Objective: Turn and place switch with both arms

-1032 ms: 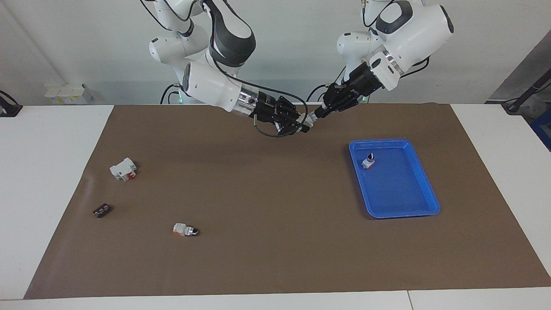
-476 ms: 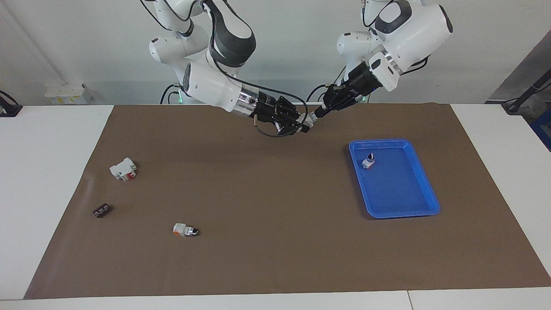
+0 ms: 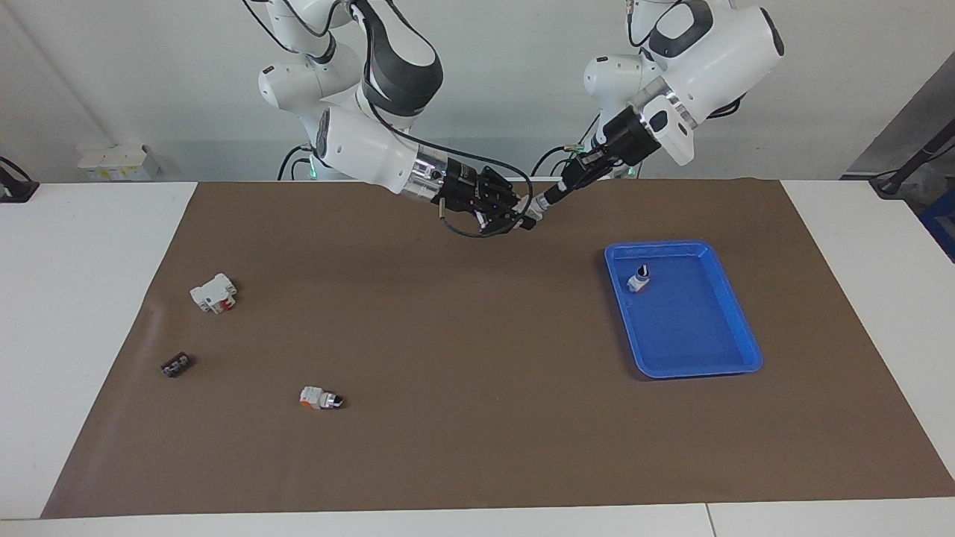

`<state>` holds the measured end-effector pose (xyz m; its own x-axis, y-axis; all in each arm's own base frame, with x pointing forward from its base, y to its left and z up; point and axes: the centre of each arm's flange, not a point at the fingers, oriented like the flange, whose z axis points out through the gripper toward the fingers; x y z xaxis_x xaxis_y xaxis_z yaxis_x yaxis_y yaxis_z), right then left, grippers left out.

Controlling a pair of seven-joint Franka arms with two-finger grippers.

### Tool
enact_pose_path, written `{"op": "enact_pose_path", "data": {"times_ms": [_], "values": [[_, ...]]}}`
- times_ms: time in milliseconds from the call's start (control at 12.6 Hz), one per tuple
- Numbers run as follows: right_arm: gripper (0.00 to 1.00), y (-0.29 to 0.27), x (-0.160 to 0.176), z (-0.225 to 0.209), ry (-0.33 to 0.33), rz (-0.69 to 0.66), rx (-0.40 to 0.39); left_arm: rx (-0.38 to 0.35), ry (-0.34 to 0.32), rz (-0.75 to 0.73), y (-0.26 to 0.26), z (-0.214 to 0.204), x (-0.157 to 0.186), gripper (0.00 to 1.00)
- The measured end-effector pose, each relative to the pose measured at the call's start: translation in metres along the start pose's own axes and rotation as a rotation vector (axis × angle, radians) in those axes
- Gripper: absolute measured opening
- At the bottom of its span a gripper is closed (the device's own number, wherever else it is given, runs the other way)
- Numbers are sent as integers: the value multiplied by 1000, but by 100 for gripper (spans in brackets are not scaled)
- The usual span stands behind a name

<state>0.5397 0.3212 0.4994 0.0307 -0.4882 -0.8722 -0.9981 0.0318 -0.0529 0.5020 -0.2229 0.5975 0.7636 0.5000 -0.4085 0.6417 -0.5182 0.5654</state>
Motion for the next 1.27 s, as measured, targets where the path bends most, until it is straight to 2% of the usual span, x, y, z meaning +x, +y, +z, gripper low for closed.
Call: {"op": "enact_pose_path", "data": {"times_ms": [238,635,1270], "values": [[33,-5,2,-8,0,2,15,-23,28,-240,6,5,-6,10],[33,-12,5,-18,4,-1,53,-88,52,-720,15,12,-12,10],[33,-14,6,-20,6,-3,58,-112,33,-1222,16,14,-13,10]]}}
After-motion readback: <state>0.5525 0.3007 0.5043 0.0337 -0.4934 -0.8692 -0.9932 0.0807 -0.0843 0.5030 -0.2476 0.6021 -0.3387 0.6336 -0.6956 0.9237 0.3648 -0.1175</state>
